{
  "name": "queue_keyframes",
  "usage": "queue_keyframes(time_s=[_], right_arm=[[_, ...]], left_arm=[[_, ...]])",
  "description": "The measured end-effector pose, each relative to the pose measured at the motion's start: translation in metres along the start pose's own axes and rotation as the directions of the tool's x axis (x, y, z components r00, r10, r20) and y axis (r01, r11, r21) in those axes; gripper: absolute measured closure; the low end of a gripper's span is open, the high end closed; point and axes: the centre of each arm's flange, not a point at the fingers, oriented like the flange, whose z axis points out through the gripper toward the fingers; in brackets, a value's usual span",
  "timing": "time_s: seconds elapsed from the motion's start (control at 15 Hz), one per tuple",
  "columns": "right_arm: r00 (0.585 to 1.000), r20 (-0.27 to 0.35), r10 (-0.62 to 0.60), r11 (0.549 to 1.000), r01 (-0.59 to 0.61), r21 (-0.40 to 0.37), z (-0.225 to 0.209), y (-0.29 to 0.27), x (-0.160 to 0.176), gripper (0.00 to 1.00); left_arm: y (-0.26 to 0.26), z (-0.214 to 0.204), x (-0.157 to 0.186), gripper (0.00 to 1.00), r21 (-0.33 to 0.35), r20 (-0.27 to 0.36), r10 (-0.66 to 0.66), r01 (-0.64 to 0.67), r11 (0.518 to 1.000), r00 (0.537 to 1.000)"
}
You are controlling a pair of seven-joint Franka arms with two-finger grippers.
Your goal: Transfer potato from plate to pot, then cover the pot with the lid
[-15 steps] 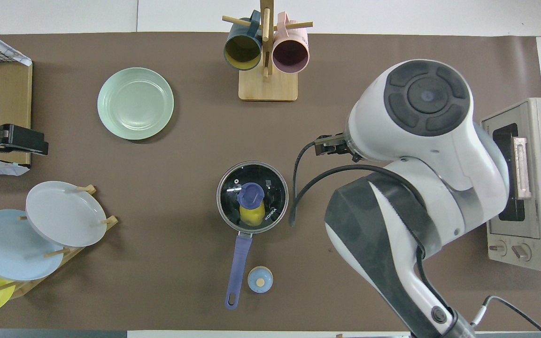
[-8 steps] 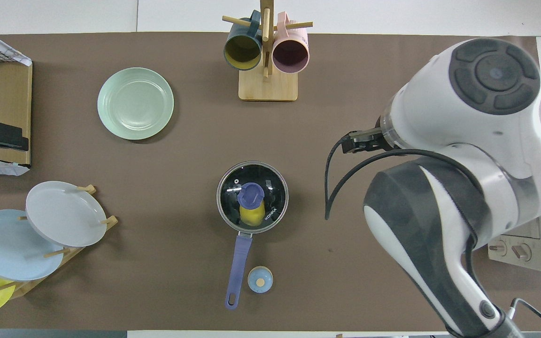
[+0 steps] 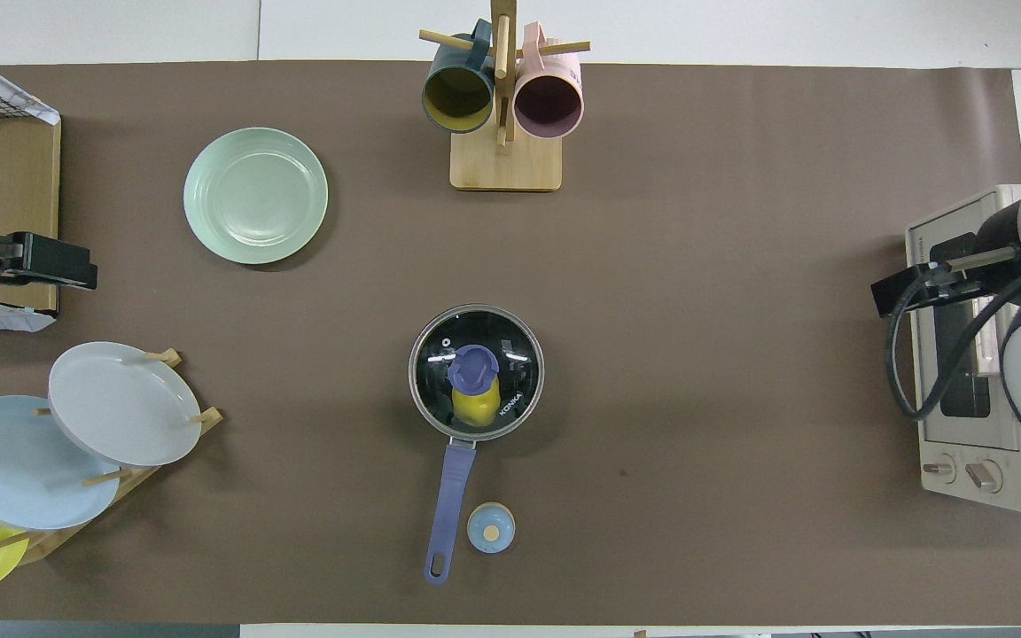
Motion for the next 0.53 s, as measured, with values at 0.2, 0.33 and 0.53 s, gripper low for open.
queue_keyframes(time_s=[0.2, 0.33, 0.53], right_arm=[[1.000, -0.001, 0.002, 1.000, -0.002, 0.003, 0.000, 0.002, -0.001, 0.00], [1.000, 0.003, 0.010, 1.000, -0.010, 0.006, 0.001, 0.007, -0.001, 0.00], [1.000, 0.007, 0.025, 1.000, -0.025, 0.009, 0.004, 0.015, -0.002, 0.00]], left_arm=[[0.000, 0.002, -0.001, 0.00, 0.000, 0.006, 0.000, 0.000, 1.000, 1.000], [-0.001, 0.002, -0.002, 0.00, 0.000, 0.005, -0.001, 0.001, 1.000, 1.000], [-0.002, 0.007, -0.005, 0.00, 0.001, 0.017, -0.004, 0.004, 1.000, 1.000]])
